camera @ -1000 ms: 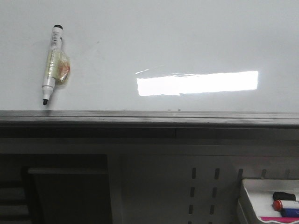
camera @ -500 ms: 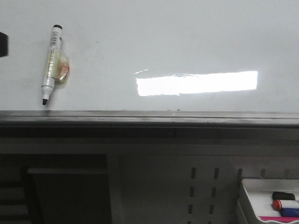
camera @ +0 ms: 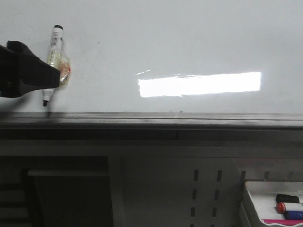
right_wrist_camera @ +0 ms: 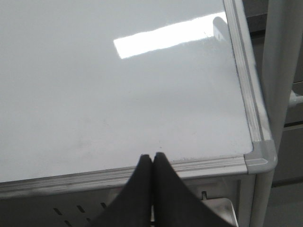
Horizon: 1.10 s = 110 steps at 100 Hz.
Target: Write number 4 on whiteboard
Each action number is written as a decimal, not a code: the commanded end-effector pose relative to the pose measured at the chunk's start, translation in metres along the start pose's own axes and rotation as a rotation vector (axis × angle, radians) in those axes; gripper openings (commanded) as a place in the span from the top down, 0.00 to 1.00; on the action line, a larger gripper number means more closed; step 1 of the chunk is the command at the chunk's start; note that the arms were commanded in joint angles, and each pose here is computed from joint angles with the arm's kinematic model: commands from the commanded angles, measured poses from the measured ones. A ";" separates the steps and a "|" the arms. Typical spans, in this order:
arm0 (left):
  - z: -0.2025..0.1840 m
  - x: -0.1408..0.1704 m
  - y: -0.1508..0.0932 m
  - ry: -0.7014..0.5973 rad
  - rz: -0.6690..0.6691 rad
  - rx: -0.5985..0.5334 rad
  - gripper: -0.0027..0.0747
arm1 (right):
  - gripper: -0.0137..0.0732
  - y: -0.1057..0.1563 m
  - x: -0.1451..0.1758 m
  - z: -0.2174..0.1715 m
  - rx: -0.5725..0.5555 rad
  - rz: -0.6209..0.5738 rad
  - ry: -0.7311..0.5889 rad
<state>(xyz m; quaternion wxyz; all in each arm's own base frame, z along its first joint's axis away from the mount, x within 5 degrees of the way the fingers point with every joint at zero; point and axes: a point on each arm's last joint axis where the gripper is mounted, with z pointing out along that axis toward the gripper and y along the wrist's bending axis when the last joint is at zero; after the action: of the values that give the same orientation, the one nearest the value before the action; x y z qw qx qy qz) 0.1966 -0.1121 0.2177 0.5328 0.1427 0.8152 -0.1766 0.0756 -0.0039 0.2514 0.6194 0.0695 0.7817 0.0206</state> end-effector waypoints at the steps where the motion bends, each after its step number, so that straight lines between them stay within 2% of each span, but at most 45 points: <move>1: 0.004 -0.018 -0.003 -0.111 -0.014 0.013 0.43 | 0.91 0.002 -0.019 -0.002 -0.006 -0.005 -0.111; 36: 0.030 -0.011 -0.001 -0.057 -0.049 -0.017 0.46 | 0.91 0.002 -0.019 -0.002 -0.006 -0.005 -0.111; 43: 0.033 -0.007 0.000 -0.030 -0.073 -0.032 0.57 | 0.91 0.002 -0.018 -0.001 -0.006 -0.005 -0.106; 59: 0.035 -0.004 0.001 -0.015 -0.074 -0.035 0.99 | 0.91 0.002 -0.015 -0.001 -0.006 0.001 -0.067; 77: 0.034 -0.003 -0.001 -0.004 -0.035 -0.016 0.99 | 0.91 0.006 -0.021 -0.002 -0.054 -0.007 -0.041; 85: 0.031 -0.007 -0.004 -0.017 0.028 0.015 0.99 | 0.91 0.013 -0.027 0.001 -0.119 -0.071 -0.022; 99: 0.019 -0.017 -0.012 -0.069 0.183 0.088 0.99 | 0.90 0.030 -0.031 0.015 -0.251 -0.140 0.074; 110: 0.009 -0.023 -0.021 -0.111 0.391 0.171 0.99 | 0.89 0.050 -0.035 0.026 -0.374 -0.185 0.145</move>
<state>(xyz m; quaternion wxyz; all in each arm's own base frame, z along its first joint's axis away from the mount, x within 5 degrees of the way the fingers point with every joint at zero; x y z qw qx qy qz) 0.2087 -0.1300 0.2132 0.5309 0.2741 0.7888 -0.1439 0.0995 0.0263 0.2672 0.5472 -0.0822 0.8279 0.0910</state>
